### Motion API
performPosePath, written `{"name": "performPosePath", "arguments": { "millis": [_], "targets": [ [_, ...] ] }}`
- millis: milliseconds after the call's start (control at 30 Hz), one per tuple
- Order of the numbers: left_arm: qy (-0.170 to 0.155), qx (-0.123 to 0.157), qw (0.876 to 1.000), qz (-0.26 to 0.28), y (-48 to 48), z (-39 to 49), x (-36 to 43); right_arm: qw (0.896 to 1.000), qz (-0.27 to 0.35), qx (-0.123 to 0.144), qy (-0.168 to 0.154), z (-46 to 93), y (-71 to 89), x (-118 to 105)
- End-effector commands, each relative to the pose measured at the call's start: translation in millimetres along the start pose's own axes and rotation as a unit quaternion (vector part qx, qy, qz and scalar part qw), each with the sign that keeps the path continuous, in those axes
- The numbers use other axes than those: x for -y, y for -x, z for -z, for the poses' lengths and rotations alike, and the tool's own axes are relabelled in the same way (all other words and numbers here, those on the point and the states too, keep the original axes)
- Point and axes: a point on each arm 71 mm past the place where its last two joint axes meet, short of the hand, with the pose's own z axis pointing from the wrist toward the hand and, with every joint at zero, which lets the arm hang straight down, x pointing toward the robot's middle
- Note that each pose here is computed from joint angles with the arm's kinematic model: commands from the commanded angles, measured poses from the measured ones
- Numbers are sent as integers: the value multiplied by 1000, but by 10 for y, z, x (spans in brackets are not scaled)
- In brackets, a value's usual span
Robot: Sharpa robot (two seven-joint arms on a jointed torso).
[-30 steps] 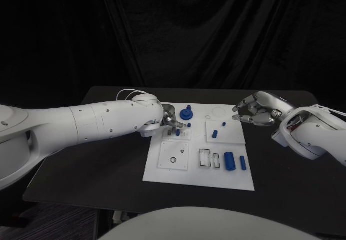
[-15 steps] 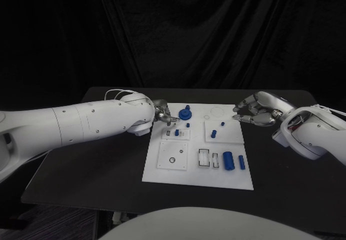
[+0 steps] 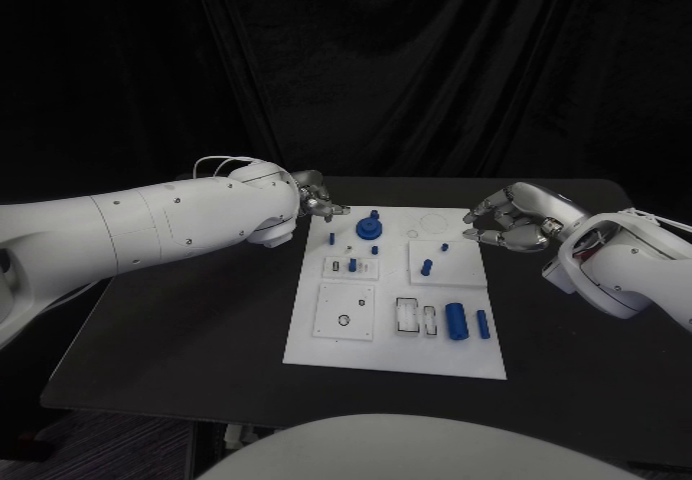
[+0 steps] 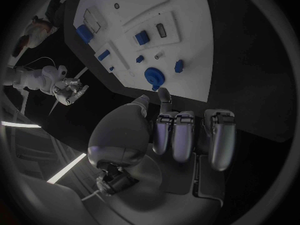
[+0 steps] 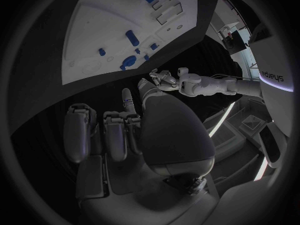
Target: Assemble the parts on the task board
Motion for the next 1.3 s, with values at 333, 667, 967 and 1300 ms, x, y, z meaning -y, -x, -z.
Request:
{"name": "performPosePath", "arguments": {
  "millis": [333,667,967,1300],
  "targets": [
    [29,-38,998,-45,-22,-174,23,1000,0,-4,-7,-10,-18,4],
    [59,-64,994,-63,-59,-251,-31,1000,0,-4,-8,-11,-19,4],
    [68,-72,993,-68,-73,-279,-44,1000,0,-5,-8,-15,-21,4],
    [71,-81,992,-71,-118,-292,-52,1000,0,-6,-8,-20,-25,0]
  ]
}}
